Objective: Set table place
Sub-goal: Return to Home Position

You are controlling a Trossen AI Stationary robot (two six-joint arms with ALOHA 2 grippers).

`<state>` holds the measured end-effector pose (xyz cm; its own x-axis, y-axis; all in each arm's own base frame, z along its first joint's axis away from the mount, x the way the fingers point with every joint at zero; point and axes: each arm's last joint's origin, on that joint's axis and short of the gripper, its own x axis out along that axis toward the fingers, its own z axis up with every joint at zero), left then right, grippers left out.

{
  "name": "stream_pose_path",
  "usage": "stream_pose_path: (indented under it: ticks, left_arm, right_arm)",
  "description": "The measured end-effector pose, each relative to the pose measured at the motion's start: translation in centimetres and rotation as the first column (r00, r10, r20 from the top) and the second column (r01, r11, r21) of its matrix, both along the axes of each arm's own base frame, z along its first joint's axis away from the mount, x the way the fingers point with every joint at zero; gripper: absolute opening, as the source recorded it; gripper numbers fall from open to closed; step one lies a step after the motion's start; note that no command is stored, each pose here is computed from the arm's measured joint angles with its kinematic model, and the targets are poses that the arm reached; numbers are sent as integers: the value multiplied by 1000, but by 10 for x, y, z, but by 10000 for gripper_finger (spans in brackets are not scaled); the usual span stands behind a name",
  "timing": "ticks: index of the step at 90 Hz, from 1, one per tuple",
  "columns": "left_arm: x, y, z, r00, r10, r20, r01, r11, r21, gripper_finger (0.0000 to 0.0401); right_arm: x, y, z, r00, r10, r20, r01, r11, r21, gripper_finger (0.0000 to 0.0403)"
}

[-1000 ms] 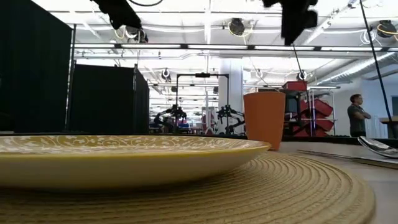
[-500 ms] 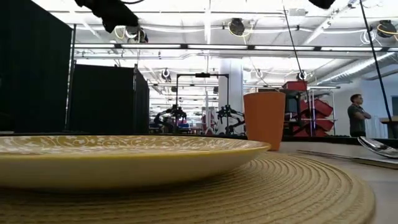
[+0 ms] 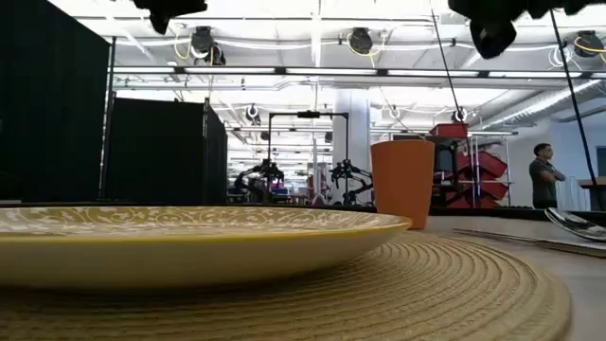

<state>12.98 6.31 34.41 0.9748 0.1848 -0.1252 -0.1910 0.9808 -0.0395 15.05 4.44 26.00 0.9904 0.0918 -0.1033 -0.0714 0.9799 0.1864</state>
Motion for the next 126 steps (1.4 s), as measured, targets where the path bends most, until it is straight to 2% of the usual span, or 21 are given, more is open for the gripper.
stream_pose_path:
  ticks: [19,34,54,73,97,126]
  left_arm:
    - [3,3,-25,999,35,27,-34,999,-34,83]
    - [6,5,-32,996,55,75,-52,998,-38,83]
    - [6,5,-32,995,60,86,-54,996,-69,83]
    - [6,5,-32,994,66,90,-56,992,-113,83]
    - [7,5,-32,993,63,97,-53,992,-111,83]
    - [7,3,-26,984,54,171,-36,994,-102,83]
  right_arm:
    - [-8,-6,-18,998,58,-15,-58,998,-23,153]
    - [-15,-9,-29,998,64,-12,-64,998,-17,153]
    - [-26,-11,-31,993,117,31,-117,993,-1,153]
    - [-36,-13,-32,993,116,24,-116,993,18,153]
    - [-45,-16,-27,990,121,71,-121,993,9,153]
    - [-58,-20,-27,988,123,96,-122,992,-16,153]
